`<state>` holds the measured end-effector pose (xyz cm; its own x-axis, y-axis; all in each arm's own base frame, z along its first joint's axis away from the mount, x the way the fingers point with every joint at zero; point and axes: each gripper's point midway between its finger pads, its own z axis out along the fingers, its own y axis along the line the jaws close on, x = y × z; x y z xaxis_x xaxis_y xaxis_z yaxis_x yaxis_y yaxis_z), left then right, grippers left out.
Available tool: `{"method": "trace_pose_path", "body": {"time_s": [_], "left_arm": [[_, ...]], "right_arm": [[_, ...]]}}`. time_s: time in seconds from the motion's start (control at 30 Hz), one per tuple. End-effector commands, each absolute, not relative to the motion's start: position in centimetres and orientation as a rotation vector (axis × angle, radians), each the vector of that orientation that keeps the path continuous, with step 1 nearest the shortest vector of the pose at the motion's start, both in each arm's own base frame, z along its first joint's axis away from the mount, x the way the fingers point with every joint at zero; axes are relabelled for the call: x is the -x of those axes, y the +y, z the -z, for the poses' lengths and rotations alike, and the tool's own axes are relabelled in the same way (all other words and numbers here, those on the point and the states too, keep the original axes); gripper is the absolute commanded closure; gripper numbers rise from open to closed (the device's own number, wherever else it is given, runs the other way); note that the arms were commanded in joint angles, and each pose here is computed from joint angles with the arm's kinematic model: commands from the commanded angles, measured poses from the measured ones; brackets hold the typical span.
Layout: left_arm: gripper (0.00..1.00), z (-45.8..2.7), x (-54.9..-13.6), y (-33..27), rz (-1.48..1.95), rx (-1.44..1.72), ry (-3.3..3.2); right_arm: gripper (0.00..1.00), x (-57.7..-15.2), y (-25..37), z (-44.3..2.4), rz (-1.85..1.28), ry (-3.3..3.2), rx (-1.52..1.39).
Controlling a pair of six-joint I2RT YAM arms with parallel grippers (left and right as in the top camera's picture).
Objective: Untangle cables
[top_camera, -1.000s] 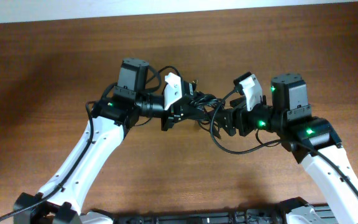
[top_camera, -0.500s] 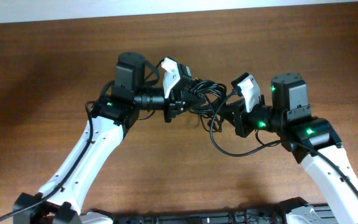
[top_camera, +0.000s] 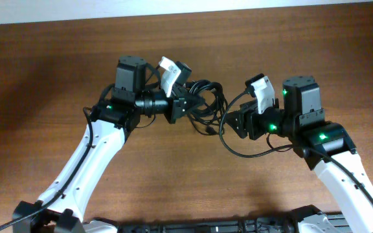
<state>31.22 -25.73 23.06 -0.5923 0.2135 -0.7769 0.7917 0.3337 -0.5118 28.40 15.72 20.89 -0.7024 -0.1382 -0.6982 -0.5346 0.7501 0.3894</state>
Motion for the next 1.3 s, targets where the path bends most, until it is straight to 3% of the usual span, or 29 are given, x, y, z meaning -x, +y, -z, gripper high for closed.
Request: {"method": "trace_pose_path", "body": {"time_s": [0.0, 0.1, 0.17, 0.2, 0.23, 0.33, 0.63, 1.17, 1.2, 1.23, 1.27], "left_arm": [[1.0, -25.2, -29.0, -27.0, 1.364, -1.009, 1.87], [1.0, -25.3, -27.4, -28.3, 1.416, -1.068, 1.848], [1.0, -25.1, -25.9, -29.4, 1.449, -1.11, 1.854], [1.0, -25.1, -25.6, -29.8, 1.451, -1.122, 1.853], [1.0, -24.9, -25.8, -29.8, 1.432, -1.119, 1.861], [1.0, -23.7, -27.7, -29.3, 1.311, -1.026, 1.959], [1.0, -21.3, -35.6, -22.5, 1.168, -0.11, 2.358], [1.0, -20.4, -38.2, -19.0, 1.017, 0.15, 2.364], [1.0, -20.4, -38.2, -19.0, 1.017, 0.15, 2.364], [1.0, -20.4, -38.2, -19.0, 1.018, 0.149, 2.364], [1.0, -20.4, -38.2, -19.0, 1.018, 0.148, 2.364]], "right_arm": [[0.33, -28.5, 16.3, -22.4, -0.811, 2.221, 0.531], [0.35, -28.5, 16.3, -22.4, -0.81, 2.222, 0.53], [0.6, -28.5, 16.3, -22.4, -0.81, 2.221, 0.53], [0.85, -28.5, 16.3, -22.4, -0.81, 2.221, 0.53], [0.96, -28.5, 16.3, -22.4, -0.81, 2.222, 0.53], [0.96, -28.4, 16.3, -22.3, -0.812, 2.231, 0.528], [0.96, -27.9, 16.3, -21.9, -0.81, 2.242, 0.565], [0.96, -27.5, 16.8, -22.2, -0.838, 2.21, 0.622], [0.93, -27.6, 16.8, -22.3, -0.837, 2.205, 0.623], [0.74, -27.6, 16.8, -22.3, -0.836, 2.204, 0.623], [0.67, -27.7, 16.8, -22.3, -0.832, 2.203, 0.621]]}}
